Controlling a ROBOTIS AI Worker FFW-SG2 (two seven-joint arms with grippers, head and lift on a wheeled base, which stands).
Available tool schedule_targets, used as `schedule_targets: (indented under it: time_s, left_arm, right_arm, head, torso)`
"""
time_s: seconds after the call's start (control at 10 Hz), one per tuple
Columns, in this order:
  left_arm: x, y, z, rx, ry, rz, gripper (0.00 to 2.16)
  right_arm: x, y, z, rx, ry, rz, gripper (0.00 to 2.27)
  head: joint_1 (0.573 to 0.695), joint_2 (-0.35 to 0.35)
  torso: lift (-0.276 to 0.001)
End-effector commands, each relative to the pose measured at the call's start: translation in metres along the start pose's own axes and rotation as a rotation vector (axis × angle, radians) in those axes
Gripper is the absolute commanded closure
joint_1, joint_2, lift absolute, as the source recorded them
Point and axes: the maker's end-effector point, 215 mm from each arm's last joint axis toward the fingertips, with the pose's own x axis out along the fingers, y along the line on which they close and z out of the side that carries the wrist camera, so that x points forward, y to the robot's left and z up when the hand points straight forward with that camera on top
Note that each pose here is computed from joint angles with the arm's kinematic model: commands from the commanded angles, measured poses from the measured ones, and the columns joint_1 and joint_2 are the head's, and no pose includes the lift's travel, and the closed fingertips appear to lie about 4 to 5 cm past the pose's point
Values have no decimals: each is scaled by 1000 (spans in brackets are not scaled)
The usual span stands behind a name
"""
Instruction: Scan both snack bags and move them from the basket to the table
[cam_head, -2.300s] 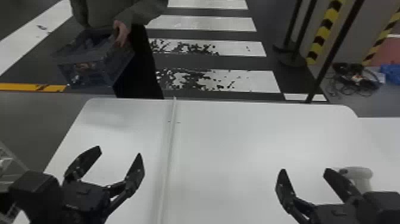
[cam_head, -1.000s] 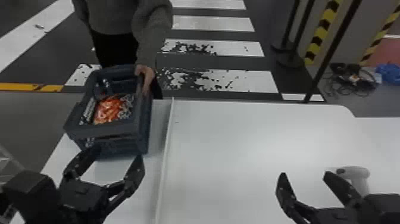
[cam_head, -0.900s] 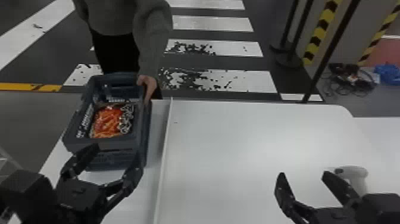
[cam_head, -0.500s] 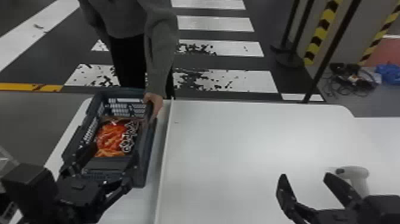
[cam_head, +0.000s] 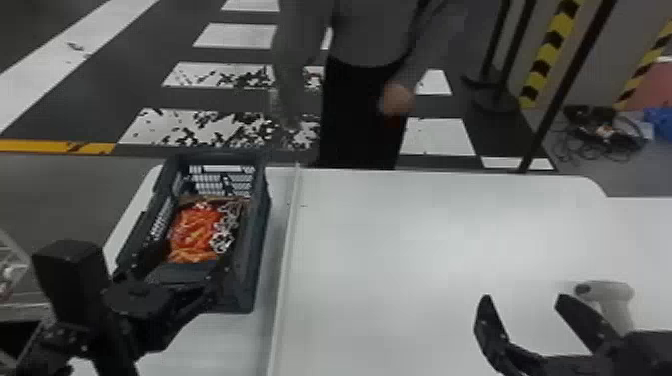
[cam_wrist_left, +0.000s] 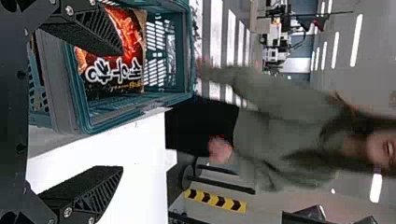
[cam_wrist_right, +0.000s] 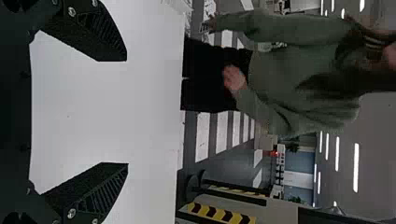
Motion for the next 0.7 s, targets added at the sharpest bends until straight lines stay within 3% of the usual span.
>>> schedule_targets:
  time_s: [0.0,0.6]
  left_arm:
    - [10,18,1,-18,18,28,134]
    - [79,69,2,-63,56,103,137]
  right_arm:
    - [1,0,-1,-7,5,4,130]
    - [4,-3,-19,-48,62,26,130]
  head:
    - [695,16]
    - [695,81]
  torso:
    - [-98]
    - [-98]
